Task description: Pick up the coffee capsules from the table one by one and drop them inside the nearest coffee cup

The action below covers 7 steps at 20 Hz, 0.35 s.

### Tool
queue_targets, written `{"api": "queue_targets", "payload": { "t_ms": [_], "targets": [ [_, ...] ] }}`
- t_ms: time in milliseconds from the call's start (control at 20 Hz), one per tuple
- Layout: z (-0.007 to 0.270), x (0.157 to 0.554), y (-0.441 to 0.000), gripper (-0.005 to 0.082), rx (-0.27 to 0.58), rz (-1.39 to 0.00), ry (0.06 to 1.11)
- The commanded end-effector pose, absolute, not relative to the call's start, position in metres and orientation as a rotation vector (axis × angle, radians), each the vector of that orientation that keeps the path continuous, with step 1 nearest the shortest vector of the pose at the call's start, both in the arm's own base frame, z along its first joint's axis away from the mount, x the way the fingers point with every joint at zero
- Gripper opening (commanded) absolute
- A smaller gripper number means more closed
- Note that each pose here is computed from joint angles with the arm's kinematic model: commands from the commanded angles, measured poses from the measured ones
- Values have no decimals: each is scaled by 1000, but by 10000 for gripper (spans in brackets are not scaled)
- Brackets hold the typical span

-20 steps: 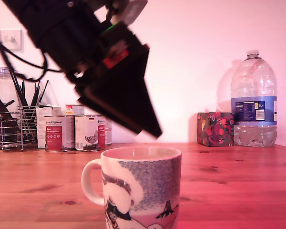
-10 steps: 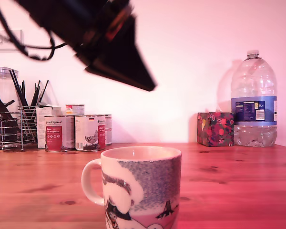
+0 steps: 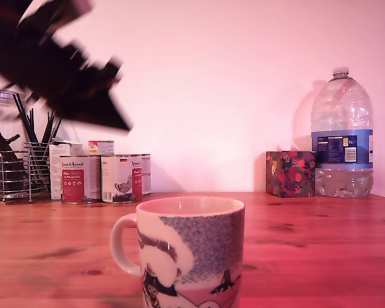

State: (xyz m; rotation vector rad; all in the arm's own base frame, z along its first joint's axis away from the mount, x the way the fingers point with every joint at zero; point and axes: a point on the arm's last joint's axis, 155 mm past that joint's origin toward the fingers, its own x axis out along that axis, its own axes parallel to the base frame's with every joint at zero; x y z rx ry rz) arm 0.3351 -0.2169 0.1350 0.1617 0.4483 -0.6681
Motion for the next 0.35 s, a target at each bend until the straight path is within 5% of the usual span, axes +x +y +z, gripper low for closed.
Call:
{"api": "queue_targets", "payload": {
  "t_ms": [0, 300],
  "targets": [
    [124, 335, -207, -19, 149, -651, 455],
    [108, 337, -184, -19, 114, -612, 491]
  ]
}}
